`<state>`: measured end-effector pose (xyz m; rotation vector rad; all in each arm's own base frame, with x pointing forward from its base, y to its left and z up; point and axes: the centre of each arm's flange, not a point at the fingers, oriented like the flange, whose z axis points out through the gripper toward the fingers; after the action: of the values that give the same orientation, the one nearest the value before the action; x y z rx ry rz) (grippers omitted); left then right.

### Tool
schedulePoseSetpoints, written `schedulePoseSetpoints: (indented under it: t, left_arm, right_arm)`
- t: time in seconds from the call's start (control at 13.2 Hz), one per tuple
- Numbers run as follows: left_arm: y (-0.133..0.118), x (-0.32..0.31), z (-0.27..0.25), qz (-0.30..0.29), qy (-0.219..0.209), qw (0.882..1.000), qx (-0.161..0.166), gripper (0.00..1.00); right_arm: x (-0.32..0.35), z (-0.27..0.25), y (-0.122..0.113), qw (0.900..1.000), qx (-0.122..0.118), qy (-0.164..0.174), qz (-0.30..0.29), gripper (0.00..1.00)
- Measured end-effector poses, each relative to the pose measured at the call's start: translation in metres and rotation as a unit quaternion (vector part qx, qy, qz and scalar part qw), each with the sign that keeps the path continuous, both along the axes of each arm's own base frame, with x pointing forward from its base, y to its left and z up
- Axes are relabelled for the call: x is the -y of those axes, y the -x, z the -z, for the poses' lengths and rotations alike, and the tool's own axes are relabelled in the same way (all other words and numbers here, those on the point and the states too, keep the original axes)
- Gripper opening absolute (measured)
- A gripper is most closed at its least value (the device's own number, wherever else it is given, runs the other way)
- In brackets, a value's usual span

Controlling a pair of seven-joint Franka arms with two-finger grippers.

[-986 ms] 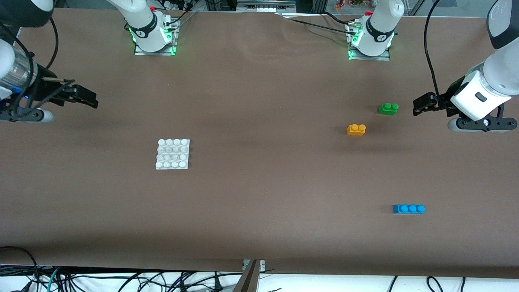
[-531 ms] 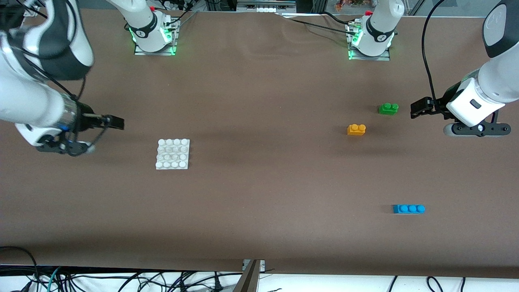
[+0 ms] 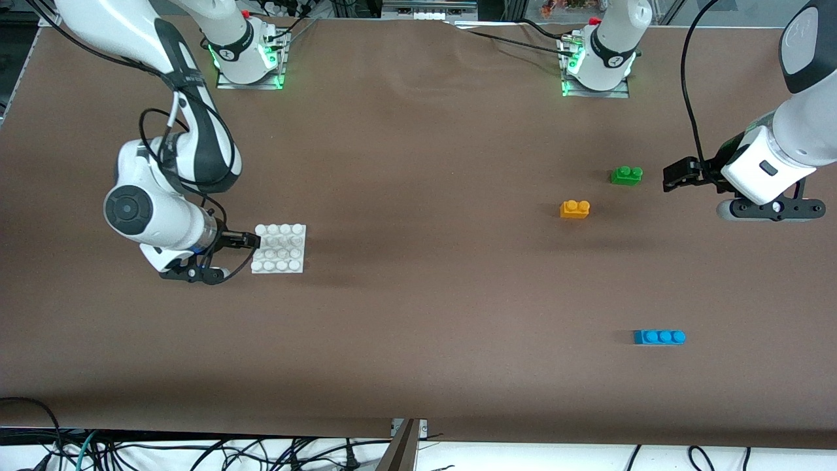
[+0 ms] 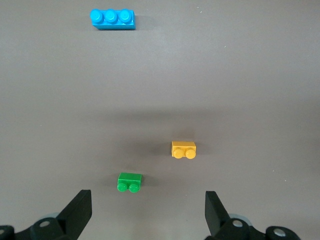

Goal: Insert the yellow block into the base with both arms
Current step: 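Reach the right gripper down to the white base plate, then close the right gripper on the white base plate's edge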

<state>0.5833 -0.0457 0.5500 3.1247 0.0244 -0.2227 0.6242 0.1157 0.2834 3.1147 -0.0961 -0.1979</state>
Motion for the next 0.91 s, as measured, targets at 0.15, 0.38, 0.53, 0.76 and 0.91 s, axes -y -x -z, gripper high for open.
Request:
schedulePoseSetpoints:
  t: [0.15, 0.38, 0.53, 0.76, 0.91]
  left_arm:
    - [0.000, 0.000, 0.000, 0.000, 0.000, 1.000, 0.000, 1.00]
    - [0.000, 0.000, 0.000, 0.000, 0.000, 1.000, 0.000, 1.00]
    - [0.000, 0.000, 0.000, 0.000, 0.000, 1.000, 0.000, 1.00]
    - [0.000, -0.002, 0.000, -0.002, 0.000, 1.000, 0.000, 1.00]
    - [-0.001, -0.003, -0.003, -0.002, 0.000, 1.000, 0.003, 1.00]
  right_arm:
    - [0.003, 0.023, 0.007, 1.000, 0.011, 0.001, 0.006, 0.99]
    - [-0.009, 0.043, 0.020, 1.000, 0.008, 0.000, 0.023, 0.99]
    - [-0.025, 0.052, 0.022, 1.000, 0.012, -0.005, 0.024, 0.99]
    - [-0.028, 0.064, 0.023, 1.000, 0.017, -0.005, 0.024, 0.99]
    - [-0.027, 0.067, 0.025, 1.000, 0.018, -0.005, 0.024, 0.99]
